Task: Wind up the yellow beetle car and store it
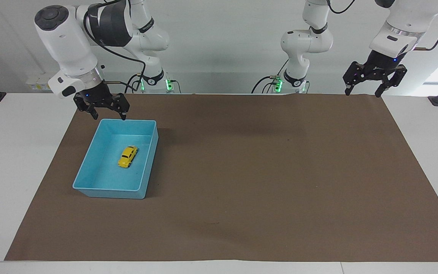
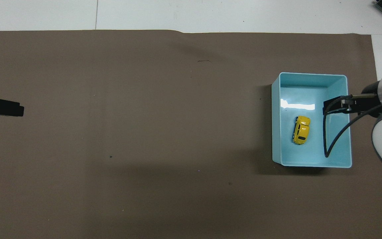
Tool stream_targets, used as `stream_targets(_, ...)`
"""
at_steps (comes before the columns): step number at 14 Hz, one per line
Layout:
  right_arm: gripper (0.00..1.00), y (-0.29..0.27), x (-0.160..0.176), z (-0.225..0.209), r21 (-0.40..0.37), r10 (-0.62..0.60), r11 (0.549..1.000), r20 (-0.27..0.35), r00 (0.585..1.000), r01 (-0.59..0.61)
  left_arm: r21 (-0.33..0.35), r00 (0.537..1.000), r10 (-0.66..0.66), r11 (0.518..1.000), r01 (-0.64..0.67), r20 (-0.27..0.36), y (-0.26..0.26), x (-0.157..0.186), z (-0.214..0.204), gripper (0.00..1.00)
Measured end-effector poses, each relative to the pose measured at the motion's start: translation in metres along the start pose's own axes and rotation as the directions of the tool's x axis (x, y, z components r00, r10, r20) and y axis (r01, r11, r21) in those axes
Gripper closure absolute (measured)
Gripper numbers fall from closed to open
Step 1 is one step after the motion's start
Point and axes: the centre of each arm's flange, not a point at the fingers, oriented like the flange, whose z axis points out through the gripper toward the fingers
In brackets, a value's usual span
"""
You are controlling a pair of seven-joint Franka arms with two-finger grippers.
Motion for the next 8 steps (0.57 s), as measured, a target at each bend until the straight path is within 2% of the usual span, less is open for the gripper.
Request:
stream_targets(3, 0.00, 0.000, -0.003, -0.017, 0.000, 0.000, 1.000, 0.003, 1.000, 0.000, 0.000, 1.000, 0.000, 1.000, 0.000, 0.000, 0.000, 0.000, 0.000, 0.00)
stream_targets(8, 0.00, 0.000, -0.003, -0.019, 0.000, 0.000, 1.000, 0.000, 1.000, 0.000, 0.000, 1.000, 0.000, 1.000, 0.000, 0.000, 0.000, 0.000, 0.000, 0.00)
